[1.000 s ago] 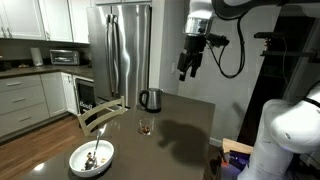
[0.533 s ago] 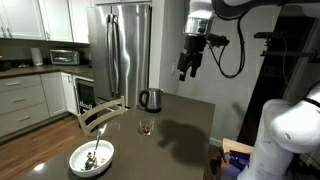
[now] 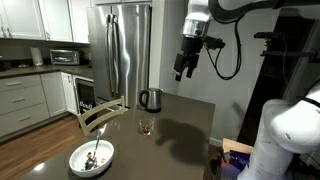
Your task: Pour the contents in the cup into the bowl
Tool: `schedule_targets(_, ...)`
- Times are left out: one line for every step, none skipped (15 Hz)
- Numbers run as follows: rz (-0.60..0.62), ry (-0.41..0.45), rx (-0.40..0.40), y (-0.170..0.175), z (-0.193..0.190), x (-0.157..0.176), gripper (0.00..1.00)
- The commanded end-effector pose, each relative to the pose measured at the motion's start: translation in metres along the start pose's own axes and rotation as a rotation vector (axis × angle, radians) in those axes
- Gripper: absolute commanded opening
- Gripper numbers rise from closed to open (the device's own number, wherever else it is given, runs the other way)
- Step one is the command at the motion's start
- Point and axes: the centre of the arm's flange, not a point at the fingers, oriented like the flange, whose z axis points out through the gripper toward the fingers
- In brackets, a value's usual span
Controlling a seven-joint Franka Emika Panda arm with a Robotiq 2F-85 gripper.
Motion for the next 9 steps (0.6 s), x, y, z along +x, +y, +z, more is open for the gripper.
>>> schedule_targets(-0.058, 0.043, 0.045, -0.004, 0.023, 0.018, 1.00)
schedule_targets(-0.071, 0.054, 0.057, -0.007, 0.031, 0.023, 1.00)
schedule_targets(-0.079, 0.062, 0.066, -0.009, 0.037, 0.027, 1.00)
schedule_targets(-0.092, 0.065, 0.078, -0.013, 0.046, 0.031, 1.00)
schedule_targets(-0.100, 0.069, 0.087, -0.017, 0.053, 0.033, 1.00)
schedule_targets(-0.114, 0.072, 0.100, -0.021, 0.063, 0.036, 1.00)
schedule_targets(-0.124, 0.075, 0.110, -0.024, 0.071, 0.038, 1.00)
schedule_targets(-0.137, 0.076, 0.115, -0.028, 0.080, 0.039, 1.00)
schedule_targets(-0.147, 0.077, 0.116, -0.031, 0.088, 0.041, 1.00)
